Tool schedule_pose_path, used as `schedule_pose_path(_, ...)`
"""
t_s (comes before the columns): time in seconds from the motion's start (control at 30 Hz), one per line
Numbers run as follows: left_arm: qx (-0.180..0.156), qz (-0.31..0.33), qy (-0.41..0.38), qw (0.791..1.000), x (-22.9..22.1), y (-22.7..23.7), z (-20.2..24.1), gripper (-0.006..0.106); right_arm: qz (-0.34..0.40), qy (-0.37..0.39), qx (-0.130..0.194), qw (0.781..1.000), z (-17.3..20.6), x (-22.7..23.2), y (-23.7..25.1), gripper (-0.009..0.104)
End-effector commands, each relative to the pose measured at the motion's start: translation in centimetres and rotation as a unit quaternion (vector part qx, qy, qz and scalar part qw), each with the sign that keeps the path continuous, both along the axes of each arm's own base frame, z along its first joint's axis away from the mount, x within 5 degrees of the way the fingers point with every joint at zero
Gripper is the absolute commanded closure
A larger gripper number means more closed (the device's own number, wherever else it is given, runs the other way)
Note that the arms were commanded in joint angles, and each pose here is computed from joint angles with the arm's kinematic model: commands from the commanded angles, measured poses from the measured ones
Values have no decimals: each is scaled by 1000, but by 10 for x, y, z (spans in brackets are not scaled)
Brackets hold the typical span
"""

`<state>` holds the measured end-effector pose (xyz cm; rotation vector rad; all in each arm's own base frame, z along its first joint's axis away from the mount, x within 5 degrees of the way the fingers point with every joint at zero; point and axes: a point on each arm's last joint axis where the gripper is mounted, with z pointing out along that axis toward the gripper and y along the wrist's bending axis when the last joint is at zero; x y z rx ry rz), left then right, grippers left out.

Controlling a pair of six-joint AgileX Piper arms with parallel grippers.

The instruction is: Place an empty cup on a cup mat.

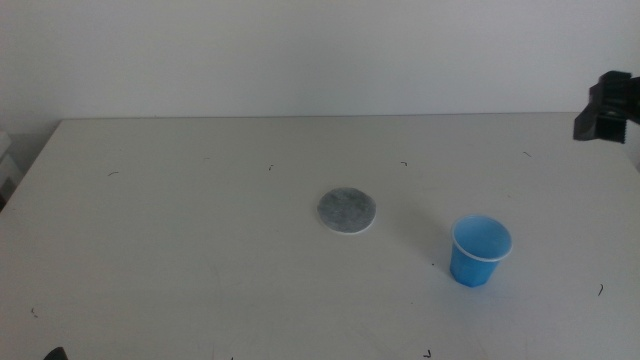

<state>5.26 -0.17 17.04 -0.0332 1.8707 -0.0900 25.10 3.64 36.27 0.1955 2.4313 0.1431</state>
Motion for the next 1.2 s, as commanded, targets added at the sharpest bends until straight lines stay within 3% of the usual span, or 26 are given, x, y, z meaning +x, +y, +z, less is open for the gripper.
schedule_pose_path(0.0,-6,0,-42,999,1,0,8,-5,13,-29,4,1000,10,5,9,1)
schedule_pose_path(0.67,-6,0,-42,999,1,0,8,-5,59,150,-14,987,-86,55,54,2)
schedule_pose_path(1.03,-6,0,-42,999,1,0,8,-5,57,213,-29,975,-143,79,61,15)
schedule_pose_path(1.17,-6,0,-42,999,1,0,8,-5,57,224,-32,973,-157,85,63,27)
